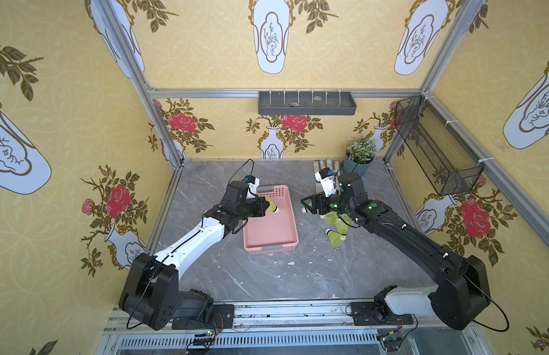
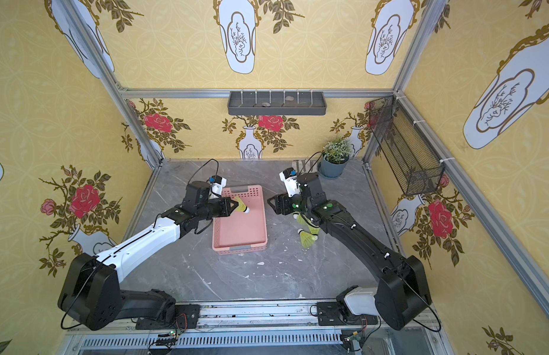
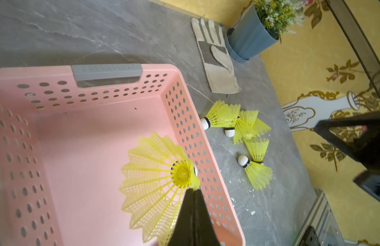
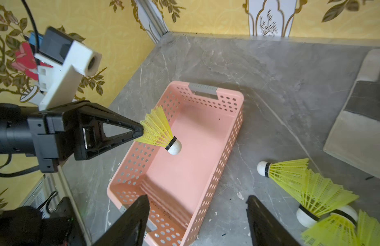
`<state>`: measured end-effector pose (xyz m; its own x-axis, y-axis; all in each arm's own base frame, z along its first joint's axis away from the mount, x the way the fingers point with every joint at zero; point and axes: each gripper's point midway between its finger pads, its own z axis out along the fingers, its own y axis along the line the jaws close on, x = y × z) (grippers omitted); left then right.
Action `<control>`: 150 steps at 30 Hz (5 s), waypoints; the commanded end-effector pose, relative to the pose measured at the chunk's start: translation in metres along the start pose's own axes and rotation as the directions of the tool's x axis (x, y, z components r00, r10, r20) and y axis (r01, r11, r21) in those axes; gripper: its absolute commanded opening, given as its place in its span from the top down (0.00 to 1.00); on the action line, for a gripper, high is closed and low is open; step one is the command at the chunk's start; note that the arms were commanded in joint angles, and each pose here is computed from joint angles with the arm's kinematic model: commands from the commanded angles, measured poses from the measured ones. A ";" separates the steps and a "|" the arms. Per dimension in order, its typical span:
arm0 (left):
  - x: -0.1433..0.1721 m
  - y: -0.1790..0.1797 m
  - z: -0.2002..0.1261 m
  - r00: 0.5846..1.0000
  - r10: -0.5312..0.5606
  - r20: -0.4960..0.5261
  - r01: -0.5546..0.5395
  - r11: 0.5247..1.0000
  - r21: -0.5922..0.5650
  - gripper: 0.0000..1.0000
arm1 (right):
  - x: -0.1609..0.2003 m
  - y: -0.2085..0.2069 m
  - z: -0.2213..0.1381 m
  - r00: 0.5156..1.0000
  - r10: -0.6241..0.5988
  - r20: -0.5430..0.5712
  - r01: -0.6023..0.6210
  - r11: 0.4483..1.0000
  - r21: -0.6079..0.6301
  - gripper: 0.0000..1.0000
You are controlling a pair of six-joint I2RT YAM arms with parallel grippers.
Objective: Put the shuttlecocks into the storage box
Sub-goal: Place the shuttlecock in the storage box, then pick up the shuttlecock at the center of the board.
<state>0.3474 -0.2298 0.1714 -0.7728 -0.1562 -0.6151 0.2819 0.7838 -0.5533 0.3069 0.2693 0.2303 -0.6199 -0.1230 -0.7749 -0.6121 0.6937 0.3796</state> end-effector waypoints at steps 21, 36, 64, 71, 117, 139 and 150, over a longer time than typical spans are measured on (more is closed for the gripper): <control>-0.027 0.044 0.091 0.927 -0.349 0.133 0.360 0.931 -0.066 1.00 | 0.000 -0.031 -0.010 0.980 0.130 0.150 -0.152 0.977 0.148 0.24; -0.023 0.051 0.125 0.912 -0.398 0.098 0.404 0.913 -0.051 1.00 | 0.003 -0.030 -0.009 0.980 0.137 0.143 -0.157 0.978 0.140 0.24; -0.036 0.049 0.106 0.964 -0.249 0.090 0.260 0.954 -0.146 0.40 | 0.020 -0.053 -0.006 0.960 0.246 0.132 -0.270 0.941 0.206 0.24; -0.056 0.036 0.060 0.985 -0.113 0.129 0.137 0.970 -0.199 0.32 | 0.037 -0.070 0.003 0.919 0.373 0.126 -0.394 0.878 0.271 0.24; 0.001 0.021 -0.127 0.980 0.189 0.067 -0.176 0.970 -0.169 0.24 | 0.098 -0.137 0.108 0.548 0.773 0.320 -0.789 0.350 0.504 0.37; 0.001 0.021 -0.128 0.979 0.191 0.067 -0.178 0.969 -0.171 0.25 | 0.108 -0.150 0.137 0.619 0.755 0.216 -0.684 0.383 0.621 0.53; 0.002 0.021 -0.128 0.979 0.192 0.064 -0.179 0.969 -0.169 0.25 | 0.077 -0.119 0.137 0.799 0.596 0.078 -0.532 0.642 0.552 0.75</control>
<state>0.2758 -0.1341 0.2243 -0.6879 -0.0429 -0.7246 0.2939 0.8963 -0.3320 0.3973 0.2671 0.0438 -0.8014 0.4634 -0.3782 0.3252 0.8683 0.3747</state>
